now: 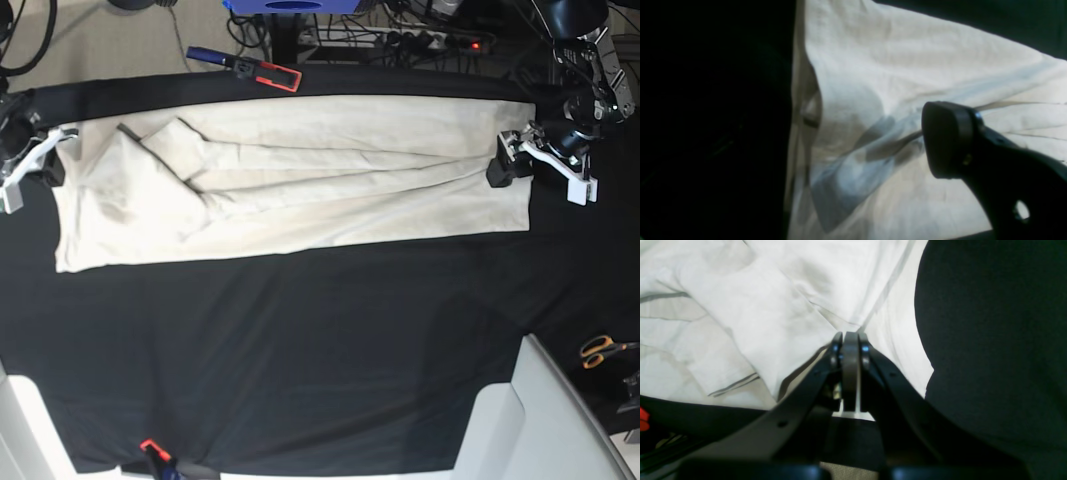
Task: Fold the T-shirt properly
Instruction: 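Grasp the strip end with the left gripper, right gripper pinning its end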
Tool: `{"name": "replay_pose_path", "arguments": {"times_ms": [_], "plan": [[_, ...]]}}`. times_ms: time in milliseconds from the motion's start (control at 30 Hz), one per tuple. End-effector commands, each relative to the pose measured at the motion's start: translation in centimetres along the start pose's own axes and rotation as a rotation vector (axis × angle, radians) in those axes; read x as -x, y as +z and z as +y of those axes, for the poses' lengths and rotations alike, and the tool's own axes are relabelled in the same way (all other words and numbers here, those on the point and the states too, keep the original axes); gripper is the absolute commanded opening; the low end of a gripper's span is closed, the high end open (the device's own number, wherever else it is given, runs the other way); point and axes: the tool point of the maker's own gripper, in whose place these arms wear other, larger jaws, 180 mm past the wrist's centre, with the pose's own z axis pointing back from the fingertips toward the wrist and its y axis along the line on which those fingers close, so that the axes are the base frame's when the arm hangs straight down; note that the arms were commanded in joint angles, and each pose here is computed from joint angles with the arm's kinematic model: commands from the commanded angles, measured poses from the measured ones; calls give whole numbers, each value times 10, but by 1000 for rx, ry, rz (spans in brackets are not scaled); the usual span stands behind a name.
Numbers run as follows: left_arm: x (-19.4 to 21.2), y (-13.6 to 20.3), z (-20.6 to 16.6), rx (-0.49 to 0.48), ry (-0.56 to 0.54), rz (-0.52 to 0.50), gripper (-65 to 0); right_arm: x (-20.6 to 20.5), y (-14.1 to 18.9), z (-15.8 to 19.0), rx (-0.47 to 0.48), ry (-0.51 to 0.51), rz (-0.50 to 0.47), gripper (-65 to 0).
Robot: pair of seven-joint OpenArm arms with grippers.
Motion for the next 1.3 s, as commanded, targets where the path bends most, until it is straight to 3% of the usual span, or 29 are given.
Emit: {"name": "replay_pose_path", "arguments": {"times_ms": [0,67,200,267,633,733,833,933,1067,1167,1267], "plan": [[9,0,0,-2,-10,46,-23,-14,3,-5,5,17,-39,-648],[10,-1,-2,1,-7,47,-63,-14,3,-5,5,17,-41,-648],[14,-3,-5,9,4,48,-201,-15,3,-5,5,17,-42,-648],[14,-4,-6,11,6,49,-234,-15,3,-5,5,17,-42,-648],[5,-7,-8,15,3,33,-255,-14,3,-5,6,16,-40,-648],[5,-8,-9,17,5,30,-390,-14,3,-5,6,16,-40,-648],[0,-9,-11,21,3,21,-650,-13,3,-5,6,16,-38,-648],[-1,-9,-8,1,-36,35,-650,-13,3,-5,6,16,-38,-648],[-17,-1,-13,-54,-182,35,-650,-14,3,-6,6,16,-40,-648],[-24,6,-18,-146,-236,21,-650,-8,0,-9,11,-2,-24,-647],[-21,-1,-48,-168,-329,36,-650,-4,-5,-14,16,-23,-14,-647]]}}
